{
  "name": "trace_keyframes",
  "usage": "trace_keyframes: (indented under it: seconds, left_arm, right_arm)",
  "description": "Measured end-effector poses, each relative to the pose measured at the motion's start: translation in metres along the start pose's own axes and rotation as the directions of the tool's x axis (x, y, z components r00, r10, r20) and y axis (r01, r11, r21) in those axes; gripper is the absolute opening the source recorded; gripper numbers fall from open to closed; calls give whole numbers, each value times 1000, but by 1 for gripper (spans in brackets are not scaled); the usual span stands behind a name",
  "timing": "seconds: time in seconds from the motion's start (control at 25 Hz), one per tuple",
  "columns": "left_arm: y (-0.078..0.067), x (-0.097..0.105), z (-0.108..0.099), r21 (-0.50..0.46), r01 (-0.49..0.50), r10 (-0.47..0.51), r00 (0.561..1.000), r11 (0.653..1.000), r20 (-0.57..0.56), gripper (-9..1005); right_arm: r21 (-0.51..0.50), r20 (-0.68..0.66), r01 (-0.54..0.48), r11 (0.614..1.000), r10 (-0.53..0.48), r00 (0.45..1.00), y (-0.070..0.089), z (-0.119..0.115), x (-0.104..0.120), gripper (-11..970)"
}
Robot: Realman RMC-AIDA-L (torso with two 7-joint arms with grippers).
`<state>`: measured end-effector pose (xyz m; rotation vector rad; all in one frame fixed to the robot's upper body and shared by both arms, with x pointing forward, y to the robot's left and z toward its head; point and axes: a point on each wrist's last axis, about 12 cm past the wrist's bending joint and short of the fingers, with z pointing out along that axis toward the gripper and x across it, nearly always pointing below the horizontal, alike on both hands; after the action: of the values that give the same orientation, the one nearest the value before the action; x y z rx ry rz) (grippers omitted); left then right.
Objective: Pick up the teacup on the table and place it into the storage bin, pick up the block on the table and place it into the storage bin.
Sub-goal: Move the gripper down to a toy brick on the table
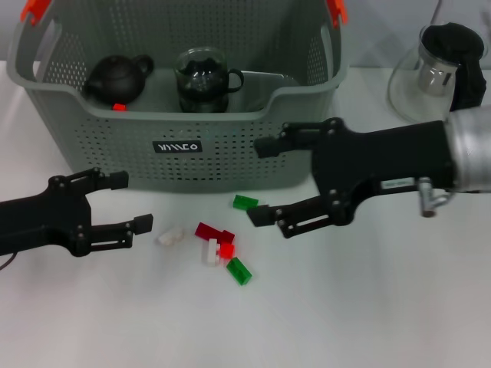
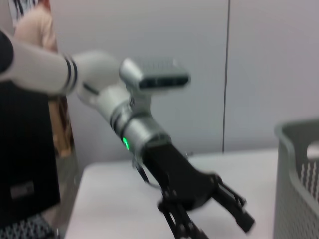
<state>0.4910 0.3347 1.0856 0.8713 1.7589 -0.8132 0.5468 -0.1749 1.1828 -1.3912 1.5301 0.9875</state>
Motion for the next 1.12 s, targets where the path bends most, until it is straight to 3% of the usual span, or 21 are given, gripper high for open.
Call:
trace_keyframes:
  seconds: [0.2, 0.64, 0.84, 0.96, 1.12]
  left_arm:
    - [4, -4, 0, -5, -18, 18, 1000, 1000, -2, 873]
    - [6, -14, 13, 69, -20, 23, 999, 997, -44, 872]
    - [5, -26, 28, 141, 8, 15, 987, 990, -160, 872]
    - [6, -37, 39, 151, 50, -3, 954, 987, -299, 873]
    - [3, -56, 49, 153, 59, 7, 918, 986, -398, 873]
  right_arm:
    - [52, 108, 11, 999, -17, 994, -2, -12, 18, 946]
    - [125, 13, -90, 988, 89, 996, -18, 2, 53, 938]
    - [90, -26, -123, 988, 126, 992, -20, 3, 51, 938]
    - [94, -26, -117, 989, 120, 992, -22, 2, 49, 938]
    - [99, -33, -105, 990, 108, 994, -25, 4, 46, 939]
